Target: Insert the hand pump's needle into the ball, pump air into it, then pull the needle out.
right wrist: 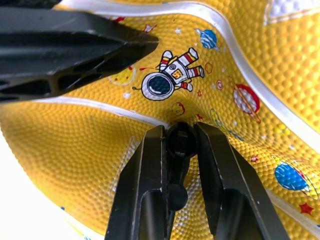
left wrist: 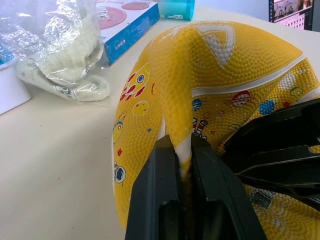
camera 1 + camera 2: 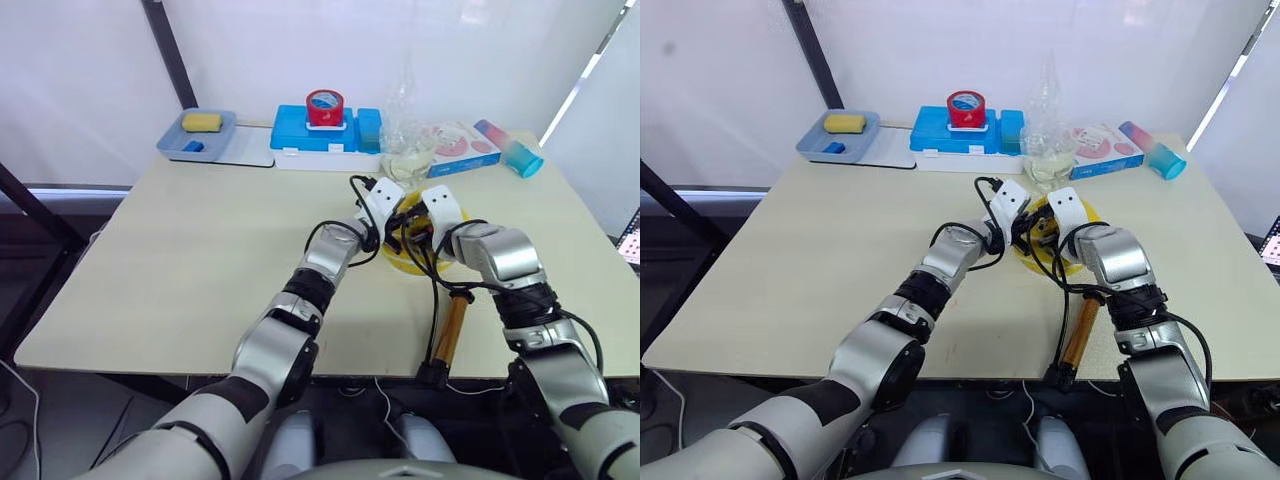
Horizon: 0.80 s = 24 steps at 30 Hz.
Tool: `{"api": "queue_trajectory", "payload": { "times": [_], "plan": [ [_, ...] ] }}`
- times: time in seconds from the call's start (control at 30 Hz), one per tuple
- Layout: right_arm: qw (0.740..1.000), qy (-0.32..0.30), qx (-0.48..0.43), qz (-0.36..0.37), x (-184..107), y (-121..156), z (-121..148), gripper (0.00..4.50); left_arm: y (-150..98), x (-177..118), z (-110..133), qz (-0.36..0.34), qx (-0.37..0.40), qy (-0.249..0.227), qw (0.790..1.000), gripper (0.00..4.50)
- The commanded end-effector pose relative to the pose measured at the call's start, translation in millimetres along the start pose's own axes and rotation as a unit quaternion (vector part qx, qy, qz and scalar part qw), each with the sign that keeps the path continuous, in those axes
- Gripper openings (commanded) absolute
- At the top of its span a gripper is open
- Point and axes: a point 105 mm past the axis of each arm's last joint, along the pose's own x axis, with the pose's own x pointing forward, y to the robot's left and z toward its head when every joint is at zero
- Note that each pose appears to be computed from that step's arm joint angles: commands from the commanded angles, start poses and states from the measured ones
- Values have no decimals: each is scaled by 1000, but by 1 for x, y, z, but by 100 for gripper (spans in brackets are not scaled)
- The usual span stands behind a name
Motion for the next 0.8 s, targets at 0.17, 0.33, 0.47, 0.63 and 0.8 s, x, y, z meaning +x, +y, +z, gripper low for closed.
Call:
{"api": "queue_trajectory", "payload": {
  "times": [0.17,0.33,0.47,0.63,0.8],
  "plan": [
    [993,101,57,-16,16,-5,-70,30,-23,7,15,-42,10,-24,999,0],
    [1000,22,15,-10,-7,-10,-35,30,-19,6,15,-38,11,-24,999,0],
    [998,-60,-18,3,-26,-8,-13,30,-18,6,15,-37,12,-25,999,0],
    [995,-96,-20,26,-47,-11,-7,30,-18,5,15,-39,15,-25,999,0],
    [992,-118,-26,29,-61,-20,-6,30,-19,6,16,-41,16,-26,999,0]
  ]
}}
